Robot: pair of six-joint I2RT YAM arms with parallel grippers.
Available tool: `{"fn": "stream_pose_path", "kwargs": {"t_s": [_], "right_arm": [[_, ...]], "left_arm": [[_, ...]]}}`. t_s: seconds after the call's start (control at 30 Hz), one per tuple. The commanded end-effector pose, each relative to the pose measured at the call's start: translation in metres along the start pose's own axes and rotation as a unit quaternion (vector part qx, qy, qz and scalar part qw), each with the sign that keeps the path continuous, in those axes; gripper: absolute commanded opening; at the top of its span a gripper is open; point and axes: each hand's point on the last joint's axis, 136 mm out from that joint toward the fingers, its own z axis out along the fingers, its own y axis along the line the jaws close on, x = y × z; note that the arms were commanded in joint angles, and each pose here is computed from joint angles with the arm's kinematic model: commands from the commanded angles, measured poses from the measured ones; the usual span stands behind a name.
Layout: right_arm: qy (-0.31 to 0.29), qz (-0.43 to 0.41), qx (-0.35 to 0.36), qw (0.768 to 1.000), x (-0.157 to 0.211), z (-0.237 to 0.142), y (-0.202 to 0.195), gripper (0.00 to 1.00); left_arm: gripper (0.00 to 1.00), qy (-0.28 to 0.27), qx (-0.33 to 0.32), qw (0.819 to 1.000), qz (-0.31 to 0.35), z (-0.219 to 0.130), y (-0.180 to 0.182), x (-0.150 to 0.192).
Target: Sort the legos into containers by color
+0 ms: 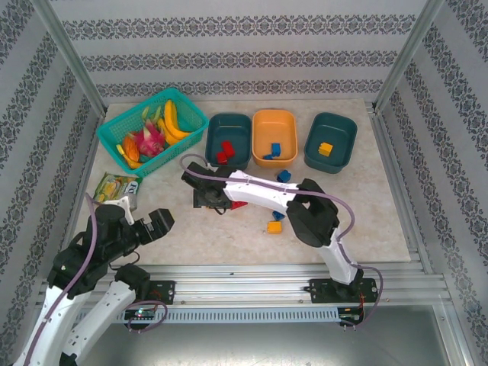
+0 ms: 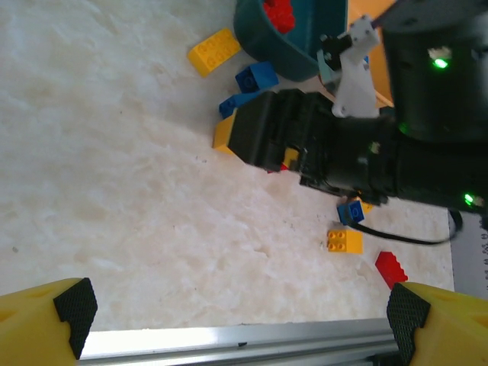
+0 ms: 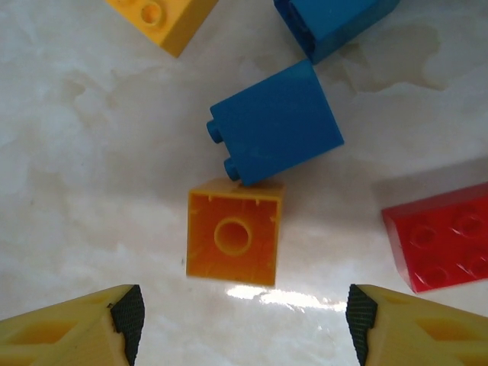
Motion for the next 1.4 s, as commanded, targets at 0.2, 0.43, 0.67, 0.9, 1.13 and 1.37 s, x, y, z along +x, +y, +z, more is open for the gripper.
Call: {"fn": "stream_pose_path", "kwargs": {"t_s": [0.2, 0.43, 0.67, 0.9, 1.13, 1.37], "right_arm": [[0.018, -0.004, 0.049, 0.999, -0.001, 0.032, -0.006, 0.66], [0.022, -0.008, 0.045, 0.999, -0.010, 0.043, -0.007, 0.48], [0.017, -0.033, 0.030, 0.999, -0.015, 0.026, -0.001, 0.25], [-0.021, -0.051, 0.007, 0.998, -0.029, -0.032, -0.005, 0.18], [-0.075, -0.018, 0.007, 0.997, -0.065, -0.109, -0.072, 0.18], [-0.111, 0.056, 0.039, 0.991, -0.099, -0.157, -0.186, 0.18]], "left_arm": [[1.00, 0.029, -0.006, 0.999, -0.014, -0.007, 0.006, 0.015], [0.99, 0.026, 0.006, 1.000, -0.011, -0.007, 0.000, 0.012], [0.98, 0.021, 0.011, 1.000, -0.008, -0.002, -0.005, 0.006], [0.97, 0.023, 0.057, 0.998, 0.009, 0.011, -0.041, -0.015], [0.97, 0.030, 0.125, 0.991, 0.029, 0.048, -0.110, -0.059], [0.97, 0.049, 0.160, 0.982, 0.082, 0.101, -0.183, -0.088]]}}
